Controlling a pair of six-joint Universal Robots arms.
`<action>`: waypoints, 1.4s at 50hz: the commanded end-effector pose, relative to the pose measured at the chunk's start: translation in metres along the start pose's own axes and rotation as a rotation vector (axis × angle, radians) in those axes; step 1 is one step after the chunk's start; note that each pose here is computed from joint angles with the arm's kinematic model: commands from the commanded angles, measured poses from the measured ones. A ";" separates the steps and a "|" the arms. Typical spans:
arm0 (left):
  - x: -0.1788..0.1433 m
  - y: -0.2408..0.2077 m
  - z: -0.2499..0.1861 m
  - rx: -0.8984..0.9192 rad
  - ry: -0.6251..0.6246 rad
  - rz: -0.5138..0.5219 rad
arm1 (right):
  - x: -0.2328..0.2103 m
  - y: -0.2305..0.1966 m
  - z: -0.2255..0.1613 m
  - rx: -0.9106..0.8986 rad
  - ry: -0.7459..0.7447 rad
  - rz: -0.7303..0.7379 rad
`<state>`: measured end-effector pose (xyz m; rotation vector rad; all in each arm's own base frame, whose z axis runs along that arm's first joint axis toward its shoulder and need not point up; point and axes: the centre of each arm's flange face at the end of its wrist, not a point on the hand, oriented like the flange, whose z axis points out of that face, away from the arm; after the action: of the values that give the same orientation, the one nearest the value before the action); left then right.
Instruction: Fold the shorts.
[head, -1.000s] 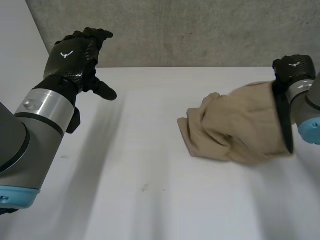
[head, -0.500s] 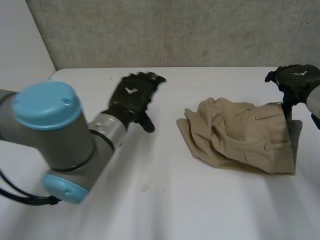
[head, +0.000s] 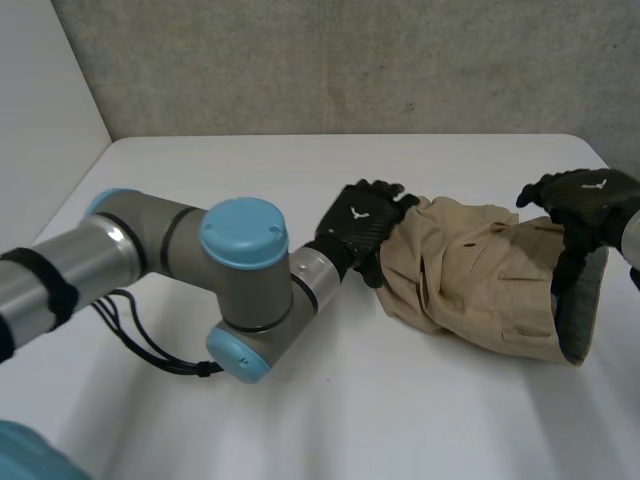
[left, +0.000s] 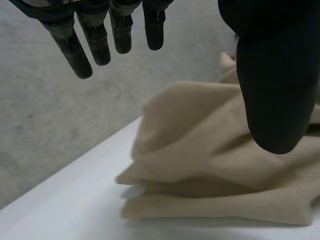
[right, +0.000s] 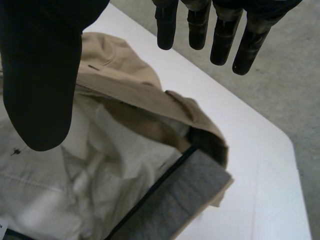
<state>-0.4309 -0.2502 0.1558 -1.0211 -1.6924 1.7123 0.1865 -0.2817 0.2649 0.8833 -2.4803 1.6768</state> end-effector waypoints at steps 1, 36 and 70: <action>0.015 0.023 0.014 -0.023 0.058 0.009 | -0.011 0.014 0.005 0.010 -0.063 -0.001; -0.021 -0.190 -0.115 0.299 -0.256 0.094 | 0.019 -0.081 -0.017 0.460 -0.059 0.182; -0.080 -0.068 -0.086 -0.168 -0.356 0.103 | -0.022 -0.048 0.062 0.204 0.009 0.131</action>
<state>-0.3421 -0.2878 0.2194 -0.9314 -2.0719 1.9380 0.2561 -0.3748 0.2521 0.6488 -2.4740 2.0428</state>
